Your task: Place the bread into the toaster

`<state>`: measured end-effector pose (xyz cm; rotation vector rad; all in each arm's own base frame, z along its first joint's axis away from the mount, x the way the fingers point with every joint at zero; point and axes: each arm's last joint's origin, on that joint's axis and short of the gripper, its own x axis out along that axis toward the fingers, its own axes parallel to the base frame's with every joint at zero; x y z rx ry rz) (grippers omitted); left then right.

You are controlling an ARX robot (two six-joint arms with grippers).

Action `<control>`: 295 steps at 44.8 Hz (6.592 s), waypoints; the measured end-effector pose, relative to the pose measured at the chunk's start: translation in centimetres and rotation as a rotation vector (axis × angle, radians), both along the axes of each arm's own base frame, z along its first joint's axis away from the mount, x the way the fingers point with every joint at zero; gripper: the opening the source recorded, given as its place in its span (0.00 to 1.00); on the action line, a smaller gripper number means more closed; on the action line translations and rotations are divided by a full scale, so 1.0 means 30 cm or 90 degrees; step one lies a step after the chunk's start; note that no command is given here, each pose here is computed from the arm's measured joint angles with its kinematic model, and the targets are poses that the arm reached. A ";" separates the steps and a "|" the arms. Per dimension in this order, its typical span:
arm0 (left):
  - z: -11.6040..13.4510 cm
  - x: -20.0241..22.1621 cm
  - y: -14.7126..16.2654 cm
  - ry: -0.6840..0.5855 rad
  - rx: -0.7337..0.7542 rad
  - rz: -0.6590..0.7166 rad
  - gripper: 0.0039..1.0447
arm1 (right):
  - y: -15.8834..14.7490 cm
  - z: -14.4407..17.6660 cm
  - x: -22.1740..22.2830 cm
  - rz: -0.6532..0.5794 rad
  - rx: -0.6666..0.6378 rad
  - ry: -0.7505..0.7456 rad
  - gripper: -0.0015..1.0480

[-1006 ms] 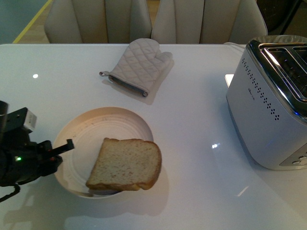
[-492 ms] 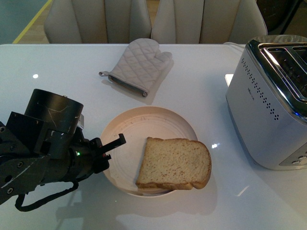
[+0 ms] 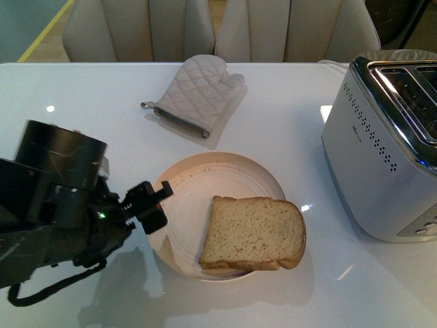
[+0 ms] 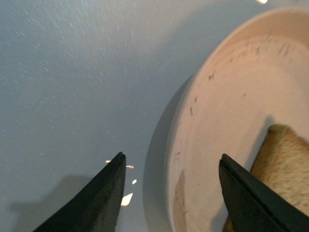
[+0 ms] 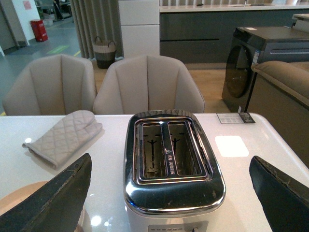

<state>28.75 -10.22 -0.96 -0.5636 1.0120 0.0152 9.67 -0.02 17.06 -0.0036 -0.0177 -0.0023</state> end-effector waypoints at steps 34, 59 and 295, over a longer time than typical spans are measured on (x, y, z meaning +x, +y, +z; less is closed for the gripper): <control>0.657 -0.467 0.340 -0.607 0.219 0.061 0.64 | 0.000 0.000 0.000 0.000 0.000 0.000 0.91; 0.616 -0.552 0.340 -0.645 0.350 -0.005 0.03 | 0.000 0.000 0.000 0.000 0.000 0.000 0.91; 0.590 -0.634 0.340 -0.650 0.354 -0.006 0.94 | 0.244 0.236 0.702 0.034 0.129 0.280 0.03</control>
